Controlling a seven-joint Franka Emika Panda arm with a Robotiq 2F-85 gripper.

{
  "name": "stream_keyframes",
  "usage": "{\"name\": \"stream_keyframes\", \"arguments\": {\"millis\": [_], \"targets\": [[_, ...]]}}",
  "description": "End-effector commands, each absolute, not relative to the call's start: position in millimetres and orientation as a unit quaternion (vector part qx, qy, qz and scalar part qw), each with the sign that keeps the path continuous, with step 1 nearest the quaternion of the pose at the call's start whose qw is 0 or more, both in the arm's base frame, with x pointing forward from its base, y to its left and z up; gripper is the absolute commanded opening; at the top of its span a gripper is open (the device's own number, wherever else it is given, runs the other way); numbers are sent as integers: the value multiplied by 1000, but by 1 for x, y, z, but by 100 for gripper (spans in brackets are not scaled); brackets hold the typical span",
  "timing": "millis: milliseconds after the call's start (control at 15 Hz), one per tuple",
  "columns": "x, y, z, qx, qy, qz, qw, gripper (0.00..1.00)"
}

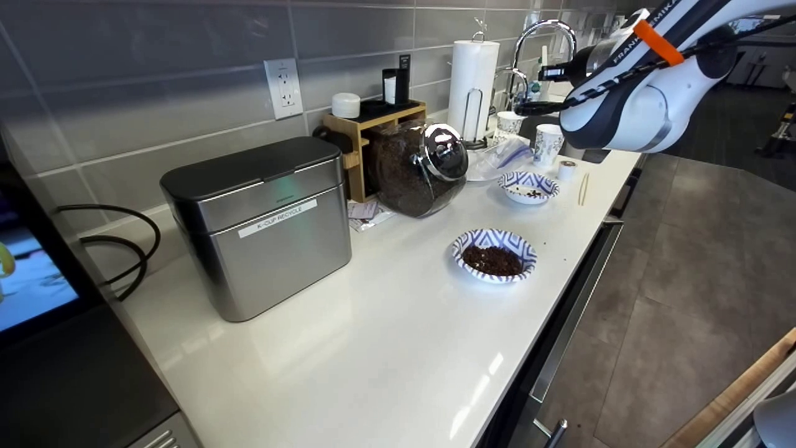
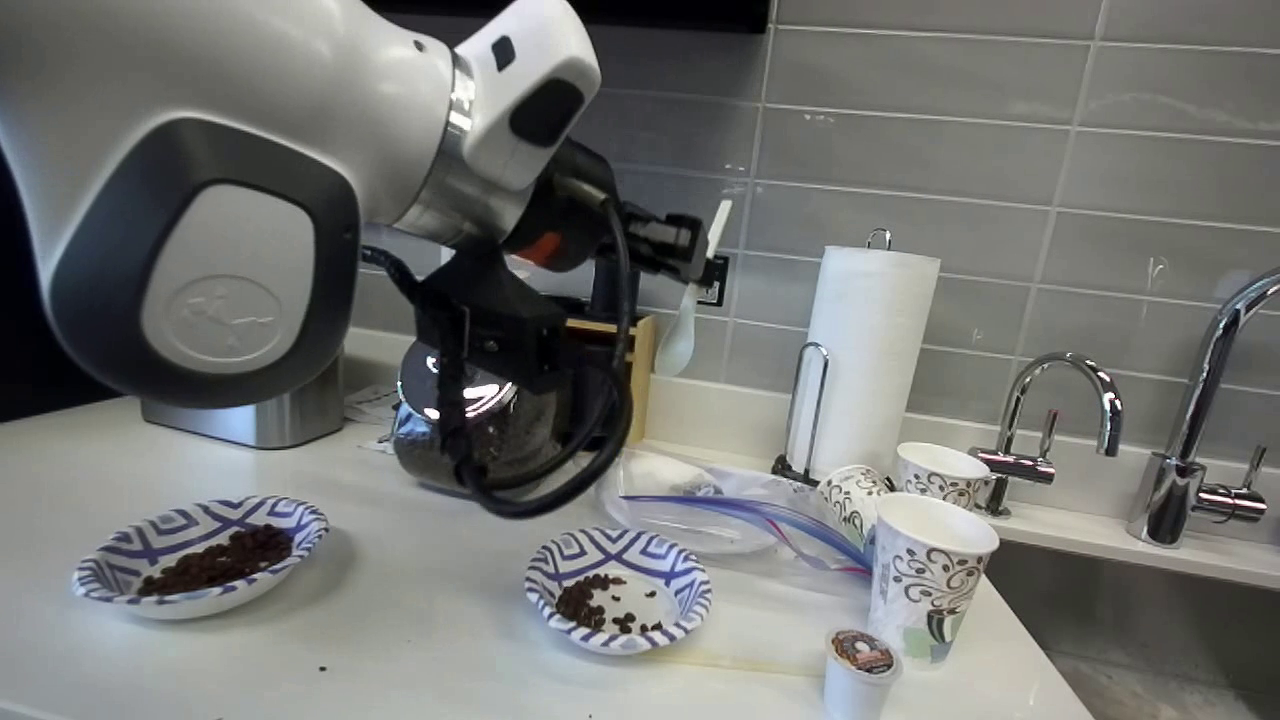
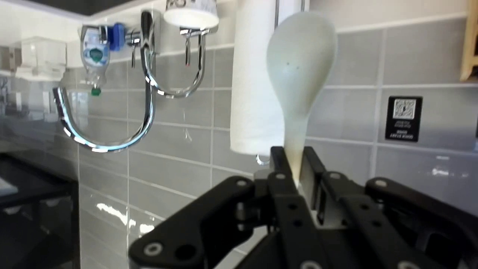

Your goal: Place some contents from the bowl on the left onto the white spoon the use the spoon to place the contents into the bowl on the right.

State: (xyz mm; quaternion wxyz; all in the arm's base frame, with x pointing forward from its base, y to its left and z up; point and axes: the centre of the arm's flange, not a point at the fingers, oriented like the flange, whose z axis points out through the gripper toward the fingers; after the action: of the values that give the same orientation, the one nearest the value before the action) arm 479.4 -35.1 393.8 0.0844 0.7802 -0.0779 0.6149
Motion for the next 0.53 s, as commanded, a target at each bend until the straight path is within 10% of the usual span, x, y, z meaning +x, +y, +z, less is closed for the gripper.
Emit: {"name": "stream_keyframes", "arguments": {"millis": [0,467], "targets": [[471,-46,387,831,-77,550,38,3],[480,-45,379,888,-61,456,4,3]]}}
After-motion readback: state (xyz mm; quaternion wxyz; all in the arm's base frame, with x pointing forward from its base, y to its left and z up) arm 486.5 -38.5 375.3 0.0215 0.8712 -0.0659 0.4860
